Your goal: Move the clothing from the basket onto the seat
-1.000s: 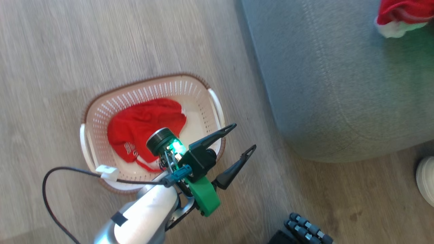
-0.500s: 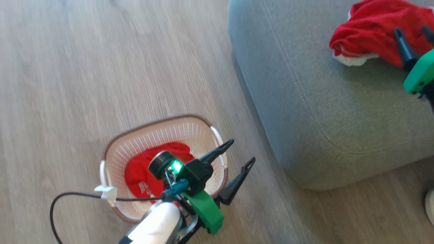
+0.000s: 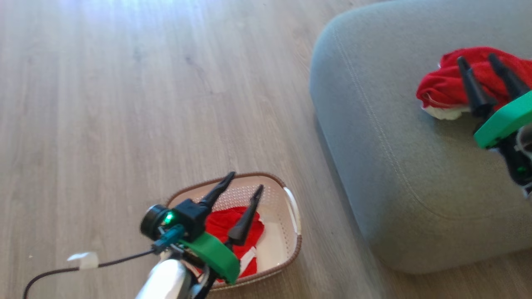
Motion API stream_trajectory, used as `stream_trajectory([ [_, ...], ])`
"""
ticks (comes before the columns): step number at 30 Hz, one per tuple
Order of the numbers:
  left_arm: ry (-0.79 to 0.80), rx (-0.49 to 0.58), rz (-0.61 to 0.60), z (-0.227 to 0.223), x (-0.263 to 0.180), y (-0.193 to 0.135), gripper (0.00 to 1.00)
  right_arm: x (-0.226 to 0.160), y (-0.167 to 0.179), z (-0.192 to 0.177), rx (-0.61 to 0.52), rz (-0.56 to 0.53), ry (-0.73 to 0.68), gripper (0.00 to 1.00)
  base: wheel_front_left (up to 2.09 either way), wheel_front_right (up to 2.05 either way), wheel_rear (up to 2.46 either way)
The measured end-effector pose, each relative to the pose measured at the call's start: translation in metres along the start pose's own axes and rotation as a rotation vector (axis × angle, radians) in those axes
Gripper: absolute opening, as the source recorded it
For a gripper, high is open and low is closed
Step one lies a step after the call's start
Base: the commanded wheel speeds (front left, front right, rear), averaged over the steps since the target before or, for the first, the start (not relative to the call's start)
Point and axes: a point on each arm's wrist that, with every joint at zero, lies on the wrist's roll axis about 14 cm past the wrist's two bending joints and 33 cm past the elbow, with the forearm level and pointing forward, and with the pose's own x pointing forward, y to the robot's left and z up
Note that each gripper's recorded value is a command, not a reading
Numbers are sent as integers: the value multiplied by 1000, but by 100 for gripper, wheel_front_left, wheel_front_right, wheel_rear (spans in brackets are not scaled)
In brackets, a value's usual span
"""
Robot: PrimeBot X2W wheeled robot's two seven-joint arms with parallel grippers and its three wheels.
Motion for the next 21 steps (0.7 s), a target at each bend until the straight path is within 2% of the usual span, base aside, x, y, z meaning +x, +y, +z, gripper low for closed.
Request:
stream_trajectory([
  [9,-67,66,312,27,-47,71,100,7,85,2,118,196,-91,100,0,0,0],
  [16,-91,71,536,35,-91,111,100,-12,137,-44,145,276,-43,100,0,0,0],
  [21,-116,59,658,42,-115,129,100,-24,158,-63,114,297,-34,100,0,0,0],
])
